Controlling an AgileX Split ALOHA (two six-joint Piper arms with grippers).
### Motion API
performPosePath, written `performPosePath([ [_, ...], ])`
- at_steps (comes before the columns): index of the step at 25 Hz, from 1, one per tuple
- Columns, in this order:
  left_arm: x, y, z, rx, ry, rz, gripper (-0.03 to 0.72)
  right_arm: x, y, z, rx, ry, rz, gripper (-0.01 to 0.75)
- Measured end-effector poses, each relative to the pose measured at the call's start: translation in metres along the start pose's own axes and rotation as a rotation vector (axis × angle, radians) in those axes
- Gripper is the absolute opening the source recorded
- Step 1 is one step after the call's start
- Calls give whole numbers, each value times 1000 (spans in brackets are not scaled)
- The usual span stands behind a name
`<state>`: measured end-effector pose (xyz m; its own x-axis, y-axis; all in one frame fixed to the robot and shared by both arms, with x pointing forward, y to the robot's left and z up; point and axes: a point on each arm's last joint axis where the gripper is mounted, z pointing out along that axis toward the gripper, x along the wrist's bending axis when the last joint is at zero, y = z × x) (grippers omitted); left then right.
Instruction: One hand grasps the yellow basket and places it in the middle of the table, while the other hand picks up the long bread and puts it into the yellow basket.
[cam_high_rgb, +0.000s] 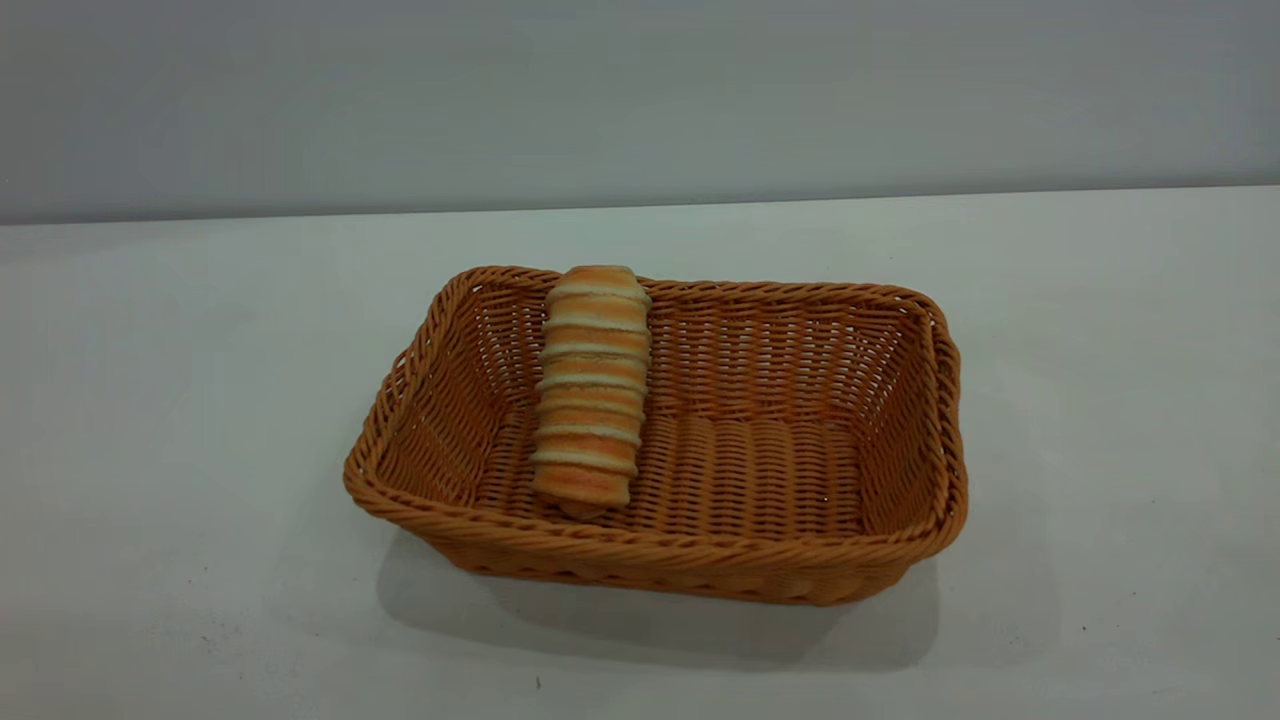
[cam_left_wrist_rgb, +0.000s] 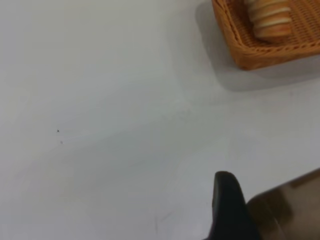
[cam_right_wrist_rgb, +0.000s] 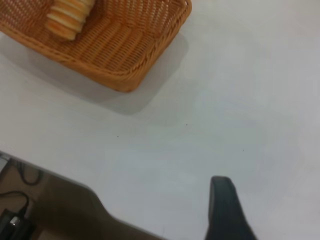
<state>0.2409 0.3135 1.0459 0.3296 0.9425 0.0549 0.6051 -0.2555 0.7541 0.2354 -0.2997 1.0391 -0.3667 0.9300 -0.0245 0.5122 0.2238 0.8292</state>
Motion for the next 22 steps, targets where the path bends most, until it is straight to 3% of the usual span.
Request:
performPosePath([
  [22,0,-11,4,17,1,-10,486,1,0,0,1,6,5,490],
])
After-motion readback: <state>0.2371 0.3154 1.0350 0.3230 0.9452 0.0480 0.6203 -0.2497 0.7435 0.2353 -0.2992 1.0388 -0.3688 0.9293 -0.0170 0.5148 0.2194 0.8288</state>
